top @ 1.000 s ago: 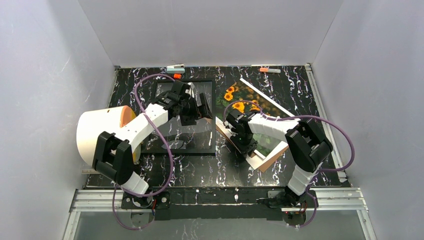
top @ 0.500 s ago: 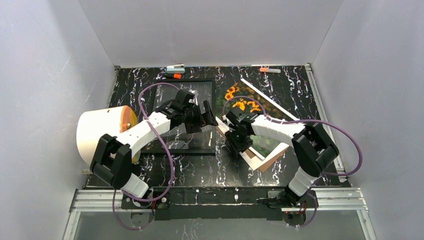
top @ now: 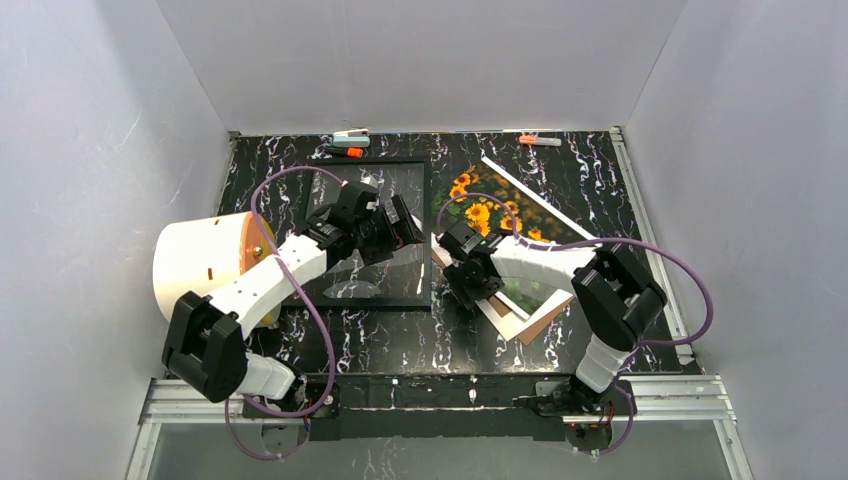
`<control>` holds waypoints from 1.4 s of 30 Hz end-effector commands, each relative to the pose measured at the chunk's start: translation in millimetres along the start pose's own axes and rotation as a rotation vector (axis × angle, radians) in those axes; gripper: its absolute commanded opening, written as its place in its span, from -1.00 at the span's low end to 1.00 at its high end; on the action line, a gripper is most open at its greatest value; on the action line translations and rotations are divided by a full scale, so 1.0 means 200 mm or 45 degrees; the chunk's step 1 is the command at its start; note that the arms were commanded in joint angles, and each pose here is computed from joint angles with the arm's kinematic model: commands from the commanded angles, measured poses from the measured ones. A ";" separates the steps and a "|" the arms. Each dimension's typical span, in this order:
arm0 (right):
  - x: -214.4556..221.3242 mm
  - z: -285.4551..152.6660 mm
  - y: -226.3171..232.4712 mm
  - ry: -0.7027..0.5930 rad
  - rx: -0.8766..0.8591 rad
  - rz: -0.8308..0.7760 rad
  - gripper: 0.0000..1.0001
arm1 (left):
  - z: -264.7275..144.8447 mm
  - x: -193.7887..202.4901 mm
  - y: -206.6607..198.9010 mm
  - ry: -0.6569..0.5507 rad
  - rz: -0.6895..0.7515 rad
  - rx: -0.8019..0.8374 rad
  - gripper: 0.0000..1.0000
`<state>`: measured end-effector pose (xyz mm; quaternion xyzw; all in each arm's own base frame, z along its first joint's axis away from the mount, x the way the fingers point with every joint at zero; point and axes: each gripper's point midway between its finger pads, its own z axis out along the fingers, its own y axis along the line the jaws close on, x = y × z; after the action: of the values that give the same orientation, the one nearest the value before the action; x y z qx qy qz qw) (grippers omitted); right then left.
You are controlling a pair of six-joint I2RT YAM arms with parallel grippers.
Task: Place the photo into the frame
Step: Adjust the photo frame item at the center of the board.
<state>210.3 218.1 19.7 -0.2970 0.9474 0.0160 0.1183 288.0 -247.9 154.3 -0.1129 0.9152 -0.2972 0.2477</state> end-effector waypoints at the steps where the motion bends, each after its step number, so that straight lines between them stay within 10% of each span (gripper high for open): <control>1: 0.04 0.02 0.07 0.027 -0.023 0.014 0.17 | -0.03 0.04 0.03 0.006 -0.035 -0.021 0.87; 23: 0.03 -0.04 0.53 0.066 -0.580 0.228 -0.21 | -0.08 0.28 0.03 0.189 0.038 0.097 0.86; 34: -0.09 -0.24 0.23 -0.154 -0.147 0.674 0.23 | -0.13 0.52 0.05 0.254 0.091 0.059 0.86; 42: 0.15 -0.22 0.35 0.012 -0.352 0.773 0.30 | -0.14 0.72 0.05 0.274 0.120 0.040 0.85</control>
<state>163.3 257.3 64.3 -0.0416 0.9789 0.1602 0.1197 160.7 -277.4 117.3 -0.0213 0.9338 -0.3206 0.1572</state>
